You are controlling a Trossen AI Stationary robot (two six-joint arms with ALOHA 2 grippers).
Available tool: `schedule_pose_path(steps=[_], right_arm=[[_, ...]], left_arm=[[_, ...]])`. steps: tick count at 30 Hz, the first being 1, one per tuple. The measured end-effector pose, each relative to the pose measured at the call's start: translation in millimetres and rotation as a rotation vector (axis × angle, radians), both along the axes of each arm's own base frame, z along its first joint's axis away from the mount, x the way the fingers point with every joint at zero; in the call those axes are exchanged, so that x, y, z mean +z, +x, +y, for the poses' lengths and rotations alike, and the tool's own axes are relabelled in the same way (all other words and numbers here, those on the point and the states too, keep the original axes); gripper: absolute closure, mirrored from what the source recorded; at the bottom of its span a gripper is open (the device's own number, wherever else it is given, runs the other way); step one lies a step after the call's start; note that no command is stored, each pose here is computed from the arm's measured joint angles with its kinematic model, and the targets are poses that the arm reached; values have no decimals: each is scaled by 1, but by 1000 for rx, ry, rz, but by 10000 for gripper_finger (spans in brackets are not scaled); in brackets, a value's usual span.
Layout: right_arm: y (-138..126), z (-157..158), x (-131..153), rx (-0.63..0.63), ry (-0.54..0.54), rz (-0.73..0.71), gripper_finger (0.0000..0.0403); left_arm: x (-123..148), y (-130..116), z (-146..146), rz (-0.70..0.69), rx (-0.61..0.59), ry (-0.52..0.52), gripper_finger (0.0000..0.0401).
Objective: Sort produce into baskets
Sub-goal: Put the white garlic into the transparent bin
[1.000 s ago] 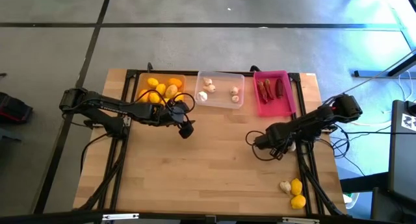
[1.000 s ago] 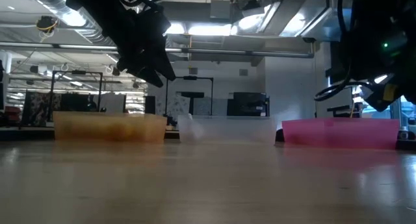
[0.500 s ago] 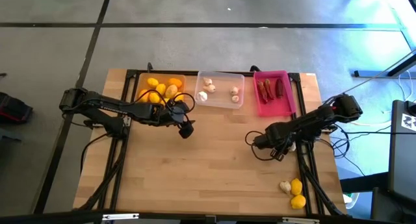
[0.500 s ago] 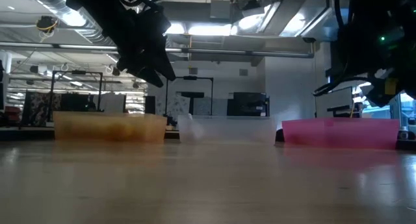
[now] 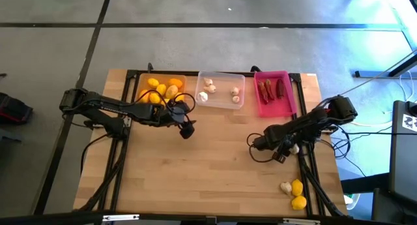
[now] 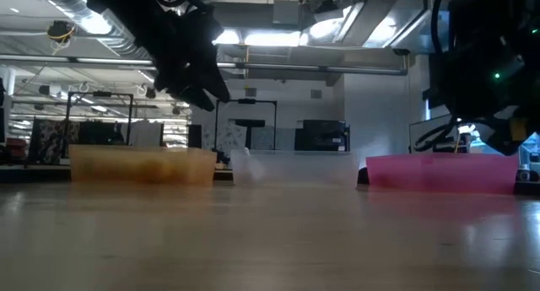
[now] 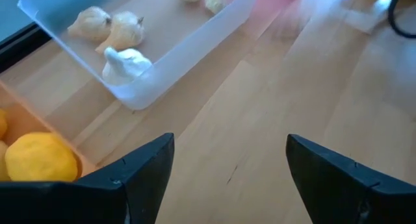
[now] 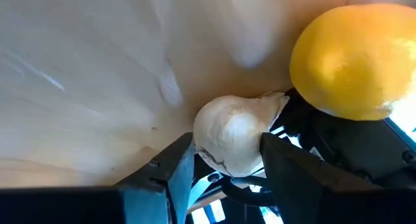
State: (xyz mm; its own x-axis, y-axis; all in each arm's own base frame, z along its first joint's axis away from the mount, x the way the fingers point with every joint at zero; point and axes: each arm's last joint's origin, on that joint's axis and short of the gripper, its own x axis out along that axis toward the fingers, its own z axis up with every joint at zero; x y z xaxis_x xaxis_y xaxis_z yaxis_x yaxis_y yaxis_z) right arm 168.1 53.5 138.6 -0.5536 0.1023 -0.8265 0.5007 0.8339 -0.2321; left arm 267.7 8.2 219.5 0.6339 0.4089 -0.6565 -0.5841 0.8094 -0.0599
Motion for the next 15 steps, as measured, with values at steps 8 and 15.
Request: schedule_pose_path(steps=[8,15], right_arm=[[-3,0,-11,50,71,60,259],[-3,0,-10,102,93,64,351]], left_arm=[[3,3,0,-30,-14,14,109],[3,3,0,-33,-14,13,109]])
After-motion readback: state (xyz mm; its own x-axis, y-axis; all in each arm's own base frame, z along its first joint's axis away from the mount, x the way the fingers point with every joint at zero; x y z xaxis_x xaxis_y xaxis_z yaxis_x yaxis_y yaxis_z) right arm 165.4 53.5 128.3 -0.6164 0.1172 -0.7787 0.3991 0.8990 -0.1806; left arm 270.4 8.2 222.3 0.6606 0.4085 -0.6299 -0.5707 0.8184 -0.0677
